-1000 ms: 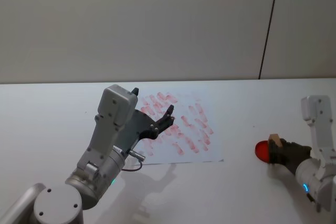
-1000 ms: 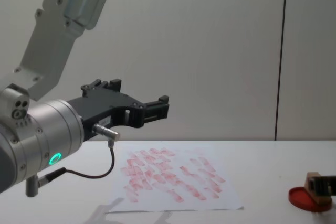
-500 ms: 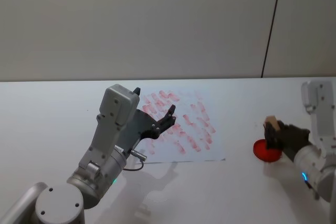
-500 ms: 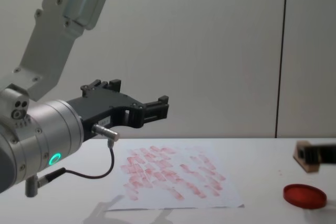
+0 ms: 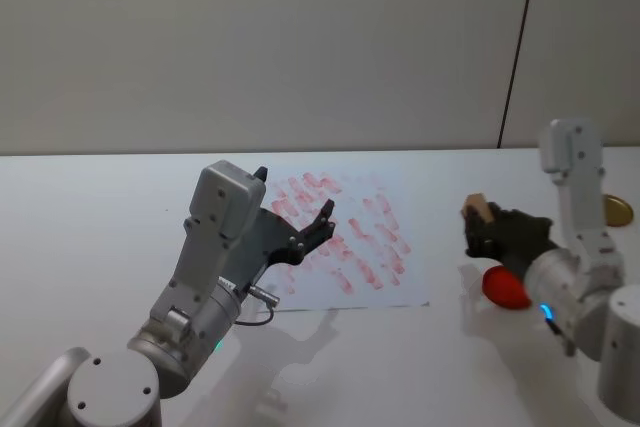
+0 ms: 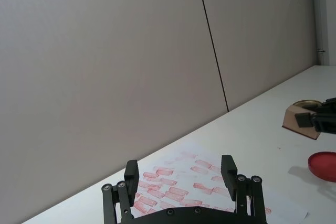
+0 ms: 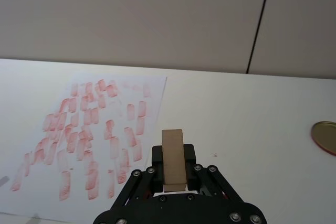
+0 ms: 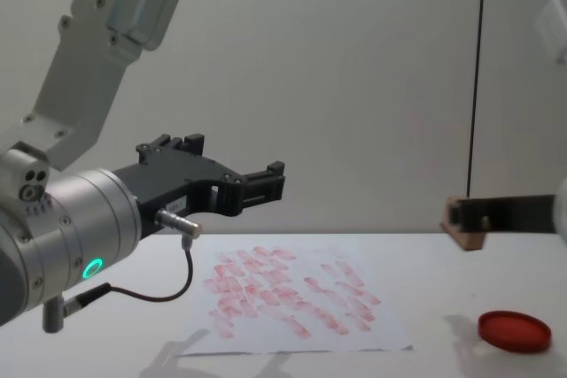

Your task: Use the one hand to pick up the stamp and affix it onto the A4 paper.

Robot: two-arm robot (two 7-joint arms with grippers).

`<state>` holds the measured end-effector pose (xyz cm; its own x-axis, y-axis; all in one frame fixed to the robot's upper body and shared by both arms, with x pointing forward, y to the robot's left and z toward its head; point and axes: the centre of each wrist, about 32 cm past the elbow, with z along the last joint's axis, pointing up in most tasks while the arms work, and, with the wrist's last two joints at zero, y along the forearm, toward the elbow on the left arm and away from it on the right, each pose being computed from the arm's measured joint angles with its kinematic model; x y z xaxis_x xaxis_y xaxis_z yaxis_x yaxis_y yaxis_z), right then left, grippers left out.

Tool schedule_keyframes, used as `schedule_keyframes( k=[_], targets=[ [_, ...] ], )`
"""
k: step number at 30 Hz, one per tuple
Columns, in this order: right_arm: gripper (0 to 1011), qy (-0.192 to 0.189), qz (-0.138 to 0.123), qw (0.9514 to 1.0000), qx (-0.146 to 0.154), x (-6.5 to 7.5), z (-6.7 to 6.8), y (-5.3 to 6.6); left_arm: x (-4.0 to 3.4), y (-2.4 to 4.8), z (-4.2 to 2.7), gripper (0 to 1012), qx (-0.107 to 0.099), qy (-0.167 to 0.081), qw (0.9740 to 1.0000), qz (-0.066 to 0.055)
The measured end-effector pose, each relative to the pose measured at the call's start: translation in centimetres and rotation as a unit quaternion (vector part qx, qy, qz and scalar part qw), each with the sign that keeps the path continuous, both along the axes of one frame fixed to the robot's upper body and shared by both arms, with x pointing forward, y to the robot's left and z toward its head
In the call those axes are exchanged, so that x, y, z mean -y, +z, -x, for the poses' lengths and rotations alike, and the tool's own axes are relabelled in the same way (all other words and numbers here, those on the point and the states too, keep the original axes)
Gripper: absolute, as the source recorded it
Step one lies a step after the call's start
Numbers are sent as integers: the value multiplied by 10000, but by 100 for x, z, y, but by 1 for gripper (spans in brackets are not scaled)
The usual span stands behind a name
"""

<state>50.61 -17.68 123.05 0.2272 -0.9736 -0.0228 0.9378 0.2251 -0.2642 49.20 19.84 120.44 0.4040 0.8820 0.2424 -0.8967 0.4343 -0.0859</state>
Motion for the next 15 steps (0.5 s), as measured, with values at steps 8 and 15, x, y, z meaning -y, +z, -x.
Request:
schedule_keyframes(
  k=[8,15],
  targets=[
    [218,247,-61,9990,-365,-213,-141,-47,0,0,0,993,0,0,10000,0],
    [218,475,-87,9961,-738,-438,-339,-168,0,0,0,993,0,0,10000,-1]
  ],
)
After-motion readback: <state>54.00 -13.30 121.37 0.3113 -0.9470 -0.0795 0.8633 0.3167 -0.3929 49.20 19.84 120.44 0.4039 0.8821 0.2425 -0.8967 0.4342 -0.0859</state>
